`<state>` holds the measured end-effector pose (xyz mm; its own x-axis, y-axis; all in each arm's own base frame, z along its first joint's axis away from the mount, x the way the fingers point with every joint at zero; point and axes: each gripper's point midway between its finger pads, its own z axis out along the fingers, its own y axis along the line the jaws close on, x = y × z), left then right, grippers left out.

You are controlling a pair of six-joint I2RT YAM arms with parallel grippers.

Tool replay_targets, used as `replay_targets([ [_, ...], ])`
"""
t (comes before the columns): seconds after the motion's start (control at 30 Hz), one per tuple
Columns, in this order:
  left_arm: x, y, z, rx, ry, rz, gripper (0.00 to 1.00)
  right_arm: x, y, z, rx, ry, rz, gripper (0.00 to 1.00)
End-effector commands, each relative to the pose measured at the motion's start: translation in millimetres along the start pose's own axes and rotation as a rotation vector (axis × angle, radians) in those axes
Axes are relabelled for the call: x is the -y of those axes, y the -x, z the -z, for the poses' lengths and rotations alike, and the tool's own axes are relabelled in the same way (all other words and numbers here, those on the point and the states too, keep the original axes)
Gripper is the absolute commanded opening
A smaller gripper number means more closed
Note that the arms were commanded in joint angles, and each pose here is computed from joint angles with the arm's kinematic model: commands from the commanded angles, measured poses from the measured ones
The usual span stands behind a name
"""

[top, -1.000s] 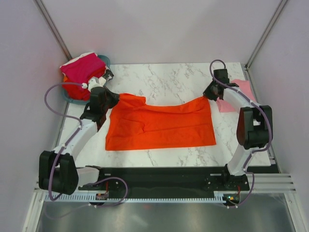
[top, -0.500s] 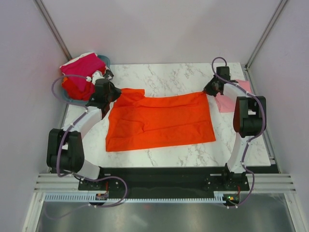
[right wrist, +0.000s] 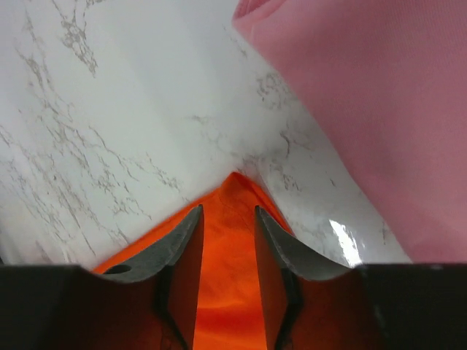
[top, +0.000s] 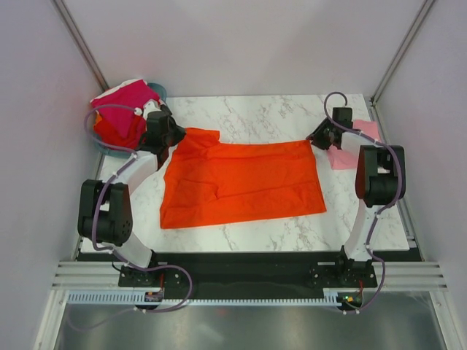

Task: Fold and stack the t-shirts
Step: Fold the tshirt

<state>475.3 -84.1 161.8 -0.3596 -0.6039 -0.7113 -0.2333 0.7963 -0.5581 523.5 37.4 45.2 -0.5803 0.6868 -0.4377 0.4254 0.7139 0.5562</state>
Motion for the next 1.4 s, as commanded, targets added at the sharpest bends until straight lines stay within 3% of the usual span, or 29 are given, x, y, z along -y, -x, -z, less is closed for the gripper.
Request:
replay_targets([
  [0.0,18.1,24.7,-7.3,0.062,-0.053,-0.034,0.02,-21.3,1.7,28.5,0.039,0.08,0.052,0.39],
  [0.17,26.0,26.5,-12.3,0.052,-0.077,-0.036,0.02,-11.9,-21.3,52.5,0.019,0.066,0.093,0.22],
  [0.33,28.4,25.9,-15.0,0.045,-0.085,-0.036,0.02,-6.6,-43.6,61.5,-0.008,0.047,0.134,0.19],
  [0.73,28.2,31.2,-13.1,0.06,-0.075,-0.049,0.02,18.8,-52.3,32.7,-0.041,-0.069,0.124,0.12],
  [0.9,28.2,34.2,-14.5,0.065,-0.068,-0.055,0.02,35.7,-41.8,23.8,0.01,-0.171,0.118,0.12],
  [1.13,25.8,39.6,-12.6,0.074,-0.06,-0.064,0.02,42.6,-15.2,15.1,0.075,-0.243,0.117,0.23],
  [1.3,26.6,41.3,-12.8,0.075,-0.063,-0.07,0.02,43.1,-4.9,12.4,0.103,-0.262,0.122,0.25],
  [1.37,25.4,39.2,-14.9,0.068,-0.062,-0.072,0.02,40.1,-3.1,14.7,0.107,-0.252,0.129,0.33],
])
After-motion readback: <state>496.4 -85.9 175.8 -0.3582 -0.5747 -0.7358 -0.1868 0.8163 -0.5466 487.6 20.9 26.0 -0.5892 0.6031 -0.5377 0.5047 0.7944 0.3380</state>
